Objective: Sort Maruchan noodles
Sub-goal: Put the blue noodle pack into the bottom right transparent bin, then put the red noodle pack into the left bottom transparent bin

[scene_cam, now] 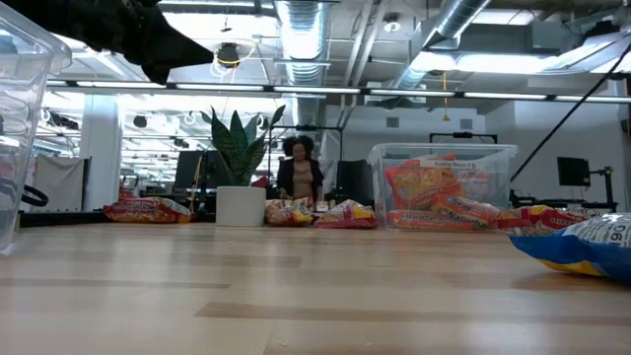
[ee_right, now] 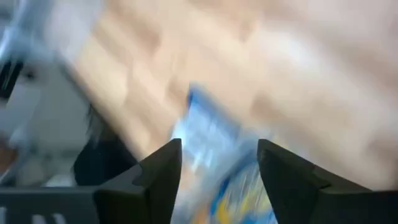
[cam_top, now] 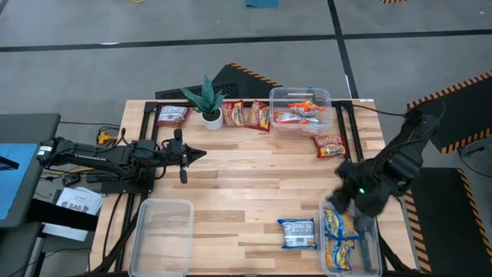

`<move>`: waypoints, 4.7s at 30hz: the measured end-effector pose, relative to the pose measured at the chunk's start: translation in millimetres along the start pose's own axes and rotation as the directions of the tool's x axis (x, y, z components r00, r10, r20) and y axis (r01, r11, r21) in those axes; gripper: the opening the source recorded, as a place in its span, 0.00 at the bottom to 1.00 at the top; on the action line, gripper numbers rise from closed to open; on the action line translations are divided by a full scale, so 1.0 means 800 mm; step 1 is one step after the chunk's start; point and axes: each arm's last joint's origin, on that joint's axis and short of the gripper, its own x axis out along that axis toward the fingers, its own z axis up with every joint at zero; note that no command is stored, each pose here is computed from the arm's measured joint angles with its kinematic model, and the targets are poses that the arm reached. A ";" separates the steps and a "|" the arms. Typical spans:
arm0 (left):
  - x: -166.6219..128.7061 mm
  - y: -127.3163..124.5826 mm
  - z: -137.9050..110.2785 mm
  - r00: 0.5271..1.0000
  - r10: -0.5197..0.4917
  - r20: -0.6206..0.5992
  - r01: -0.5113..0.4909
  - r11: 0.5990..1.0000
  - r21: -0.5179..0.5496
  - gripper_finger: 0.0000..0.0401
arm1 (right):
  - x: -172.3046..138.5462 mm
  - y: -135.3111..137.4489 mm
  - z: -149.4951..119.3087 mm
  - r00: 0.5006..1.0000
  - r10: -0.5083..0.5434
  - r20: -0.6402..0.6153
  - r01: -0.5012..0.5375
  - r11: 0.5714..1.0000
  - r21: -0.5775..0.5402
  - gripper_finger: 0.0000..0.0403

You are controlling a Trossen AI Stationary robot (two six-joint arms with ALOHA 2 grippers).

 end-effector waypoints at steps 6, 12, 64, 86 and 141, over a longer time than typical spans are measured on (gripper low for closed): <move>0.000 0.000 0.001 1.000 0.000 0.005 0.000 1.000 0.006 0.00 | 0.037 0.008 0.050 0.973 -0.141 0.184 0.165 0.979 -0.121 0.60; 0.000 0.000 0.001 1.000 0.000 0.005 0.000 1.000 0.006 0.00 | 0.105 0.046 0.087 0.995 -0.044 -0.092 0.017 0.962 -0.272 0.60; 0.000 -0.001 0.000 0.999 -0.038 -0.003 0.038 0.999 -0.023 0.00 | 0.324 0.077 -0.005 0.870 -0.293 -0.396 -0.012 0.791 -0.612 0.56; 0.000 -0.001 0.000 0.999 -0.042 -0.003 0.042 0.999 -0.027 0.00 | 0.347 0.085 0.014 0.870 -0.280 -0.405 -0.062 0.754 -0.654 0.03; 0.000 -0.001 0.001 0.999 -0.040 0.007 0.040 0.999 -0.033 0.00 | 0.056 0.111 -0.052 0.863 -0.403 -0.305 0.330 0.906 -0.264 0.22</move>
